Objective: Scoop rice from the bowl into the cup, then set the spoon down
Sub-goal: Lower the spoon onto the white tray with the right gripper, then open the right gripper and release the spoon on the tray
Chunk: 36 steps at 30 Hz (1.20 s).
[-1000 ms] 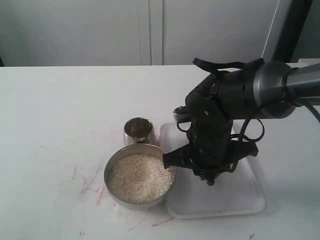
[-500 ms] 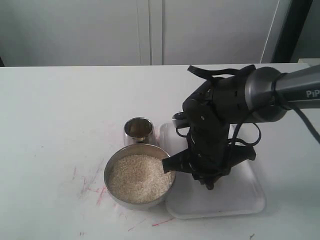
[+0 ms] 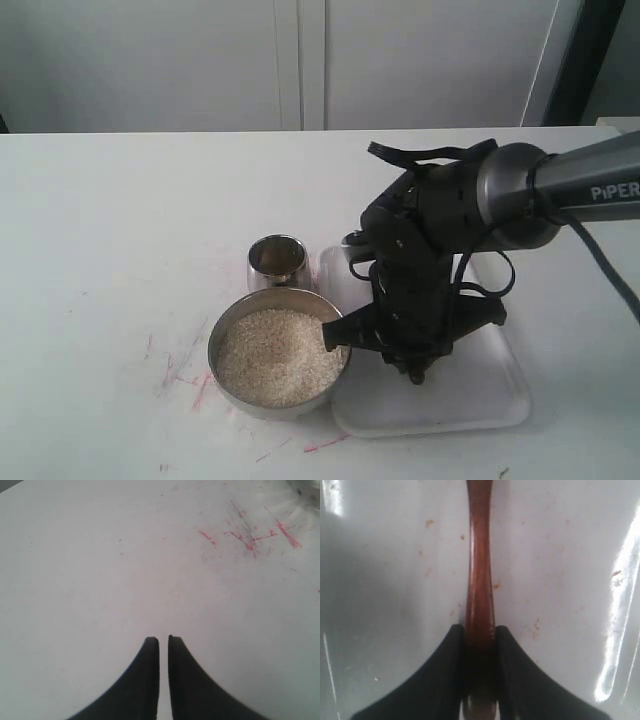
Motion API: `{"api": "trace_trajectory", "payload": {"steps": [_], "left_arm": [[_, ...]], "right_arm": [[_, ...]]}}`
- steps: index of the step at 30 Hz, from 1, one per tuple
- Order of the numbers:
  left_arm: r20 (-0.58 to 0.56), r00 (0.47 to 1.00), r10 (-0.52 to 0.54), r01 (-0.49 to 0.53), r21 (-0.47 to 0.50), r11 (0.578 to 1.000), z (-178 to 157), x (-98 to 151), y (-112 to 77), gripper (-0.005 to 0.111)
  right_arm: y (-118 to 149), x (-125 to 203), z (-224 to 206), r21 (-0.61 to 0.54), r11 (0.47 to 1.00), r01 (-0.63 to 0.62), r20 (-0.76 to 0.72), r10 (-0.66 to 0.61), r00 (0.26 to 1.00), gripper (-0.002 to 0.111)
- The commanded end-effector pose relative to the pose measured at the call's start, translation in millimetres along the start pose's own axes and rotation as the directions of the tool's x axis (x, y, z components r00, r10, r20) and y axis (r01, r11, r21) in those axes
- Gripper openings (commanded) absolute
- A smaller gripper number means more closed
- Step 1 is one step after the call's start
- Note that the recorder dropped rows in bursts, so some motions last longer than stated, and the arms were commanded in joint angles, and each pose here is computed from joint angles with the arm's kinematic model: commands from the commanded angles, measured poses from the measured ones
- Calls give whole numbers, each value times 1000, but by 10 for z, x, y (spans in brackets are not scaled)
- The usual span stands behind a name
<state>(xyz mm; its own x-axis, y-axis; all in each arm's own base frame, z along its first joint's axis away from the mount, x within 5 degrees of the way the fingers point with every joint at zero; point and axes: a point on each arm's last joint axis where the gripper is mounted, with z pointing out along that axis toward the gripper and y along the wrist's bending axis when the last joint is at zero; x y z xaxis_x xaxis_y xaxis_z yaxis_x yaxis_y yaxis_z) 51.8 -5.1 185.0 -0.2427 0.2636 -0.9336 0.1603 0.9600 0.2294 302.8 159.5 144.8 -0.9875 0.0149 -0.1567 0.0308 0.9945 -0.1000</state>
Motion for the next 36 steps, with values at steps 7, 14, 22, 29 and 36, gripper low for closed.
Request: {"api": "trace_trajectory", "payload": {"steps": [7, 14, 22, 29, 36], "left_arm": [[-55, 998, -9, 10, 21, 1000, 9, 70, -22, 14], [-55, 998, -9, 10, 21, 1000, 9, 70, -22, 14], [-55, 998, -9, 10, 21, 1000, 9, 70, -22, 14], [-55, 998, -9, 10, 21, 1000, 9, 70, -22, 14], [-55, 998, -9, 10, 21, 1000, 9, 70, -22, 14]], "right_arm": [[-16, -21, -32, 8, 1000, 1, -5, -1, 1000, 32], [-41, -28, -175, 24, 999, 36, -17, -35, 999, 33], [-243, 118, -745, 22, 993, 116, -2, -116, 993, 33], [-448, 628, -1460, -49, 981, 187, 160, -178, 971, 33], [-830, 1340, -1964, -163, 960, 228, 317, -168, 933, 18]]}}
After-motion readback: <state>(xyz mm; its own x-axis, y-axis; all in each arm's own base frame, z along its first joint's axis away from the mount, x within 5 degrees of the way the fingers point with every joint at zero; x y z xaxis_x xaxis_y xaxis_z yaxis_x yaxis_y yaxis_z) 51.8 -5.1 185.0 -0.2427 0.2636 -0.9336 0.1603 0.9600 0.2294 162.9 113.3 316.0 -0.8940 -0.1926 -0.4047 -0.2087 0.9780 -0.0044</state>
